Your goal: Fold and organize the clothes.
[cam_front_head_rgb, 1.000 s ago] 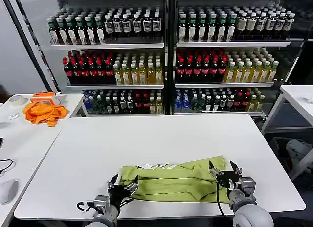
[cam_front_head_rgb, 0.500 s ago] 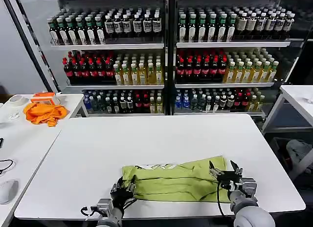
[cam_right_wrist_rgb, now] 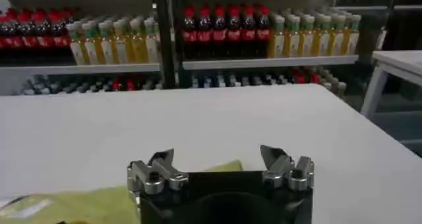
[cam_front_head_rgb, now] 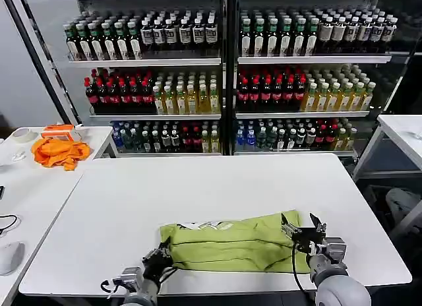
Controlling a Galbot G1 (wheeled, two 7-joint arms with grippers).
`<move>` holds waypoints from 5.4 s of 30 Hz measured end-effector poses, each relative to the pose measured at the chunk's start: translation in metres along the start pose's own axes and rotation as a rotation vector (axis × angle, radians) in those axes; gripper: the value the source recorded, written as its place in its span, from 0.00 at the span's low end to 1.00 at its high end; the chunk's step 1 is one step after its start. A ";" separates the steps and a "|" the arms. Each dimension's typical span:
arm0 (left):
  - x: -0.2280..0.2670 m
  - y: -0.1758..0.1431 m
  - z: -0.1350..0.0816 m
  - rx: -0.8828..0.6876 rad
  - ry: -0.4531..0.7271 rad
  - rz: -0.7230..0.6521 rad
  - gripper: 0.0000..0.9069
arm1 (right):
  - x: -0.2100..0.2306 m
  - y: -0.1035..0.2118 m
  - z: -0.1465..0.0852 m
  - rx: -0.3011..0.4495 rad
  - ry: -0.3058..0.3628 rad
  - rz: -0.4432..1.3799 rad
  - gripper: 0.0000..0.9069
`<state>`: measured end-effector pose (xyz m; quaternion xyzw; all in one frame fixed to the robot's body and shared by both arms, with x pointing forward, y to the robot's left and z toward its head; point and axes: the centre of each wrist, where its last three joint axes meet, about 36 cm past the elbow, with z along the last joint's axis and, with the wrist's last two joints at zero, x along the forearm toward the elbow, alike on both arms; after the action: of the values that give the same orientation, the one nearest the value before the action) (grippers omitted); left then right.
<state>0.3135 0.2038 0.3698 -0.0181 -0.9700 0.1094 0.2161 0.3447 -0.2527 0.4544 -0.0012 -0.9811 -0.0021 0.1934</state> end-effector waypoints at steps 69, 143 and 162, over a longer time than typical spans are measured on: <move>-0.010 -0.070 -0.039 0.334 0.093 0.492 1.00 | -0.009 -0.001 0.000 0.040 -0.008 -0.035 1.00; 0.029 0.179 -0.147 0.564 -0.093 0.148 0.02 | -0.028 0.003 -0.013 0.026 -0.040 -0.077 1.00; 0.043 0.164 -0.152 -0.129 -0.066 -0.039 0.02 | -0.032 -0.001 -0.008 0.015 -0.050 -0.063 1.00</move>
<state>0.3370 0.3986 0.4857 -0.0093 -0.9818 0.0432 0.1845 0.3773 -0.2533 0.4497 0.0312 -0.9852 -0.0011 0.1686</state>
